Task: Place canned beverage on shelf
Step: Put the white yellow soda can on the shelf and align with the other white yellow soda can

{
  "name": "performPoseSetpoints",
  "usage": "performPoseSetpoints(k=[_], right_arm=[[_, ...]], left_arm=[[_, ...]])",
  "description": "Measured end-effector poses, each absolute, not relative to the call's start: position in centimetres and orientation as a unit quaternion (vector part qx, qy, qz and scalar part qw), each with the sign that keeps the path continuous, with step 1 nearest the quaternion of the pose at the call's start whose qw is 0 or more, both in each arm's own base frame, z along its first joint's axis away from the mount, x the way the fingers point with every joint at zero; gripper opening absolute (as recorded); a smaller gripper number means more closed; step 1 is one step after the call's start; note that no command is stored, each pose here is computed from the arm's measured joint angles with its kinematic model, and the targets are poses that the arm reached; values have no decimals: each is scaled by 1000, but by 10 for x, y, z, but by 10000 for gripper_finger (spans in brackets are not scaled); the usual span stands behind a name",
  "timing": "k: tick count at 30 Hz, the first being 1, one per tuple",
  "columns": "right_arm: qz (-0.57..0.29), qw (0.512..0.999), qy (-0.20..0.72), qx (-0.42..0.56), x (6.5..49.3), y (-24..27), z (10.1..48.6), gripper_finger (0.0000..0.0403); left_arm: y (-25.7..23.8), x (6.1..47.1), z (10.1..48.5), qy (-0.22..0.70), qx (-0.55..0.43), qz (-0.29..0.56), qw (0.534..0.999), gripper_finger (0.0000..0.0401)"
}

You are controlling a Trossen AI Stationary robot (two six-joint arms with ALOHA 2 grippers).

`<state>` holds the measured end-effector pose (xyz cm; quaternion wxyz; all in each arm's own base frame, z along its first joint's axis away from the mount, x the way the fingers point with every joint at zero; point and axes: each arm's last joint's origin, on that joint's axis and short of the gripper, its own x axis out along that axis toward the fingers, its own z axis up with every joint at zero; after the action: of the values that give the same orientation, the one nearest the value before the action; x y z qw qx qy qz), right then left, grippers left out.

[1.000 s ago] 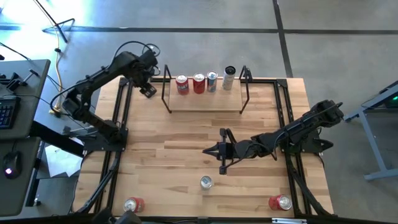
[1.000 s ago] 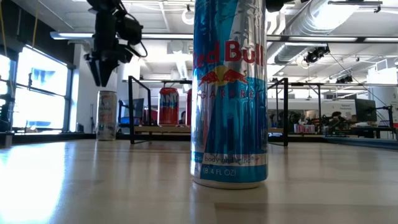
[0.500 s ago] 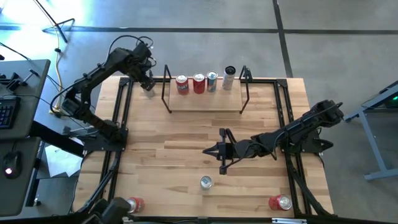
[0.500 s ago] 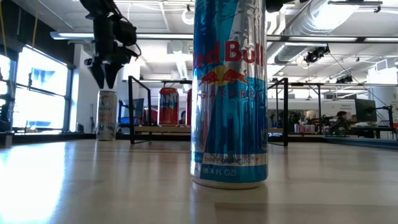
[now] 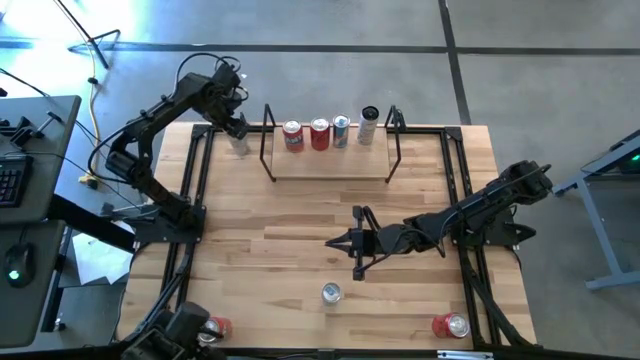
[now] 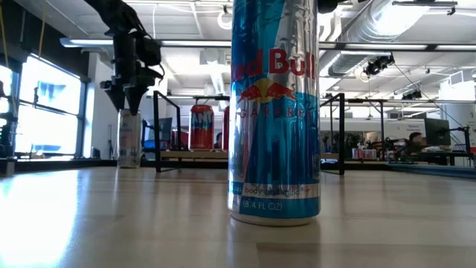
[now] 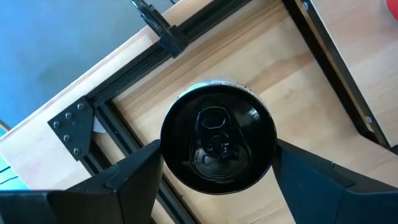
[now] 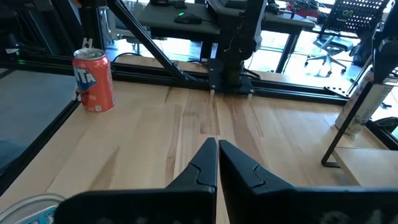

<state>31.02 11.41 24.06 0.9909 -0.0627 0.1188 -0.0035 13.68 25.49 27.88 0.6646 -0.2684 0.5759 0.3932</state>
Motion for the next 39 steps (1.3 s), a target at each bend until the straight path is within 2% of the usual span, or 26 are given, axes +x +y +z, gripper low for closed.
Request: performPoseSetpoints(k=[8, 14, 23, 27, 34, 39], right_arm=[[-4, 991, 119, -62, 310, 114, 241, 0], [-4, 991, 119, -63, 310, 114, 241, 0], [-4, 991, 119, -63, 310, 114, 241, 0], [-4, 991, 119, -63, 310, 114, 241, 0], [-4, 991, 119, -63, 310, 114, 241, 0], [-4, 991, 119, -63, 310, 114, 241, 0]], left_arm=[[254, 137, 277, 575, -267, 394, 666, 272], [250, 136, 274, 583, -257, 385, 668, 239], [219, 128, 300, 614, -240, 373, 653, 228], [189, 126, 316, 626, -231, 359, 653, 228], [127, 120, 342, 638, -218, 293, 678, 228], [94, 123, 353, 597, -215, 242, 734, 227]])
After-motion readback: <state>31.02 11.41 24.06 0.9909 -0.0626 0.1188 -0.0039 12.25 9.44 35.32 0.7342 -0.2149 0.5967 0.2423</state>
